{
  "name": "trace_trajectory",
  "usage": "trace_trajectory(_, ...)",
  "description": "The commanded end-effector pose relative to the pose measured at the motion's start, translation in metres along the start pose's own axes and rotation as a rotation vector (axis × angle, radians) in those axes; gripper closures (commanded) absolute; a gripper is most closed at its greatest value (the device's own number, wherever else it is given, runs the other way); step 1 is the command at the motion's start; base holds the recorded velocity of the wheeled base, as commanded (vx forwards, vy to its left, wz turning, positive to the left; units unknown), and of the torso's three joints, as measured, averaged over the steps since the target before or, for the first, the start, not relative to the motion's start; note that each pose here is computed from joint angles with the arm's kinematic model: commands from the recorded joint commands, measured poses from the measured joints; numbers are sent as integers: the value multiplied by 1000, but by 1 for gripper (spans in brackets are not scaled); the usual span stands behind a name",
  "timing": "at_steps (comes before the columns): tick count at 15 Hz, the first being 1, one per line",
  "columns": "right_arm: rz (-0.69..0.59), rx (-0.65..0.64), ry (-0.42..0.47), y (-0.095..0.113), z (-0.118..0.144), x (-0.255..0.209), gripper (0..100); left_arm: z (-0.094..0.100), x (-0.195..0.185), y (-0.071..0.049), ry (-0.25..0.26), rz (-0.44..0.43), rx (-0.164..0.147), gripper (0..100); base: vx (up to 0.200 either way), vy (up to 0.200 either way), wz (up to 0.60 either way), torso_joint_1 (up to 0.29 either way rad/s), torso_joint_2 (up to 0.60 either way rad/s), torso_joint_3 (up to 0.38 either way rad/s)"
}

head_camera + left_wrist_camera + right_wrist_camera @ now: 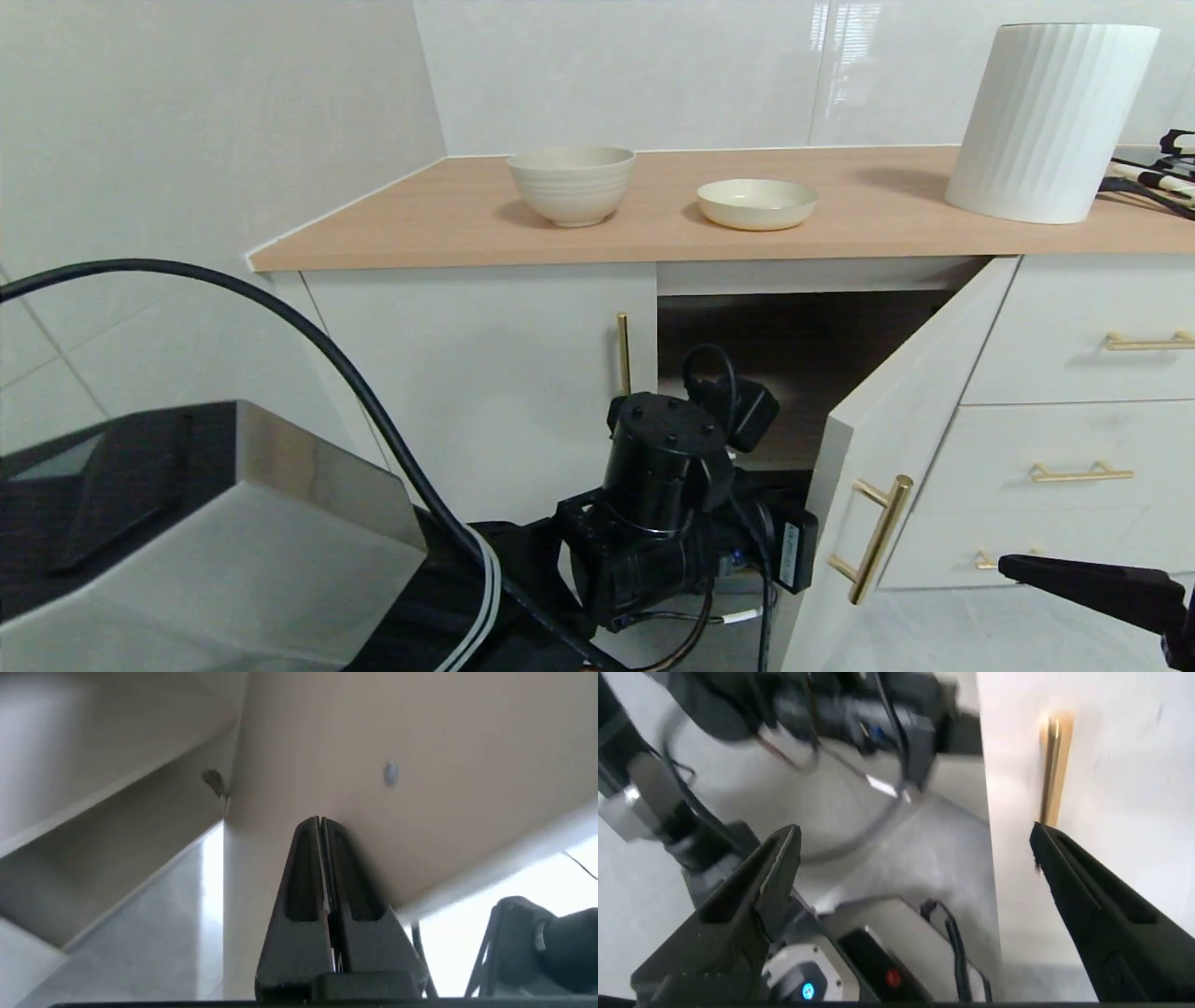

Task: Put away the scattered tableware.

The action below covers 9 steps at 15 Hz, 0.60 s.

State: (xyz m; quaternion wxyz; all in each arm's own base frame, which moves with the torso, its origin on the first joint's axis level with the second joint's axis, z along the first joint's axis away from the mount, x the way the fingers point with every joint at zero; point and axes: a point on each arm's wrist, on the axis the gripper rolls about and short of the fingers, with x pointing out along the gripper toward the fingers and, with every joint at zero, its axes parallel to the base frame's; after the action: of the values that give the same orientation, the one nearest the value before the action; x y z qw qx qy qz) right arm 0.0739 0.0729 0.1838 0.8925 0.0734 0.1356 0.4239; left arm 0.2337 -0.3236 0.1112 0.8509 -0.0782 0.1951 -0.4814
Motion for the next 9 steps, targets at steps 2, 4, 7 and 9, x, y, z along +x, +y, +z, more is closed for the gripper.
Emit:
trace_trajectory(2, 6, -7, -41, 2, 5, -6, 0, 3, 10, -12, -22, -28, 9, 100, 0, 0, 0, 0, 0, 0)
trace_trajectory(4, 9, -15, -90, 4, 13, -13, 0, 6, 8, -25, -28, -61, 17, 100, 0, 0, 0, 0, 0, 0)
trace_trajectory(7, -27, -21, -168, 5, 27, -23, 0, 2, 9, -42, -21, -102, 11, 100, 0, 0, 0, 0, 0, 0)
trace_trajectory(9, -33, -24, -189, 9, 38, -36, 0, 7, 8, -56, -36, -135, 14, 100, 0, 0, 0, 0, 0, 0)
